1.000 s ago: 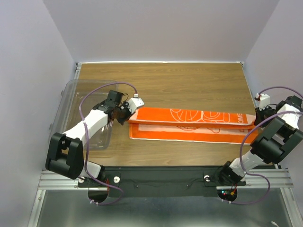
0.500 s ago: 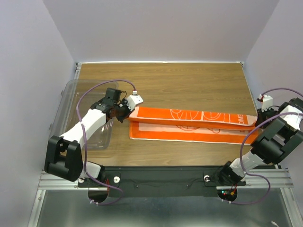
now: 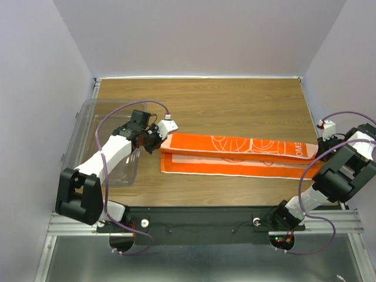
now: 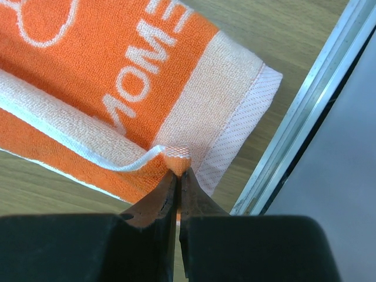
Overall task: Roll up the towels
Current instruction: Fold the towel
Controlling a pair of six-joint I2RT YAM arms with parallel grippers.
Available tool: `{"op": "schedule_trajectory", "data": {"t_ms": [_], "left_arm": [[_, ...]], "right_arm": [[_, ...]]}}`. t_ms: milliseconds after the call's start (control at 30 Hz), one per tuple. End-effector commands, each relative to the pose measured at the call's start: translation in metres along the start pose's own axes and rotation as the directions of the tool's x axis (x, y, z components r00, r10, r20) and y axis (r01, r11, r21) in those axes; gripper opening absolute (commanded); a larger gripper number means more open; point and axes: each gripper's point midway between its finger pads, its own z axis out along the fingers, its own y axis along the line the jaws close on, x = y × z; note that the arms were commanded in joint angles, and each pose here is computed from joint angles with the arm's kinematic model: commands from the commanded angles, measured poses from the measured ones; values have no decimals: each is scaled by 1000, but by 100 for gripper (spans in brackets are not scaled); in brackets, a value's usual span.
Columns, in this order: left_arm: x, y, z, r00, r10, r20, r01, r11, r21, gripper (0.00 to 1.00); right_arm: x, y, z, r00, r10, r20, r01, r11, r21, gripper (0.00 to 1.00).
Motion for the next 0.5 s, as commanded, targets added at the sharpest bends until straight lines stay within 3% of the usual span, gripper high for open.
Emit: {"op": "schedule_trajectory", "data": {"t_ms": [0, 200, 467], "left_arm": [[12, -9, 4, 999, 22, -26, -21, 999, 42, 0], [9, -8, 6, 1000, 12, -18, -12, 999, 33, 0], [-26, 8, -12, 998, 9, 54, -9, 1000, -11, 0]], "right_arm": [[12, 0, 3, 999, -20, -28, 20, 1000, -5, 1], [5, -5, 1, 1000, 0, -9, 0, 1000, 2, 0], [-23, -28, -19, 998, 12, 62, -16, 998, 66, 1]]}}
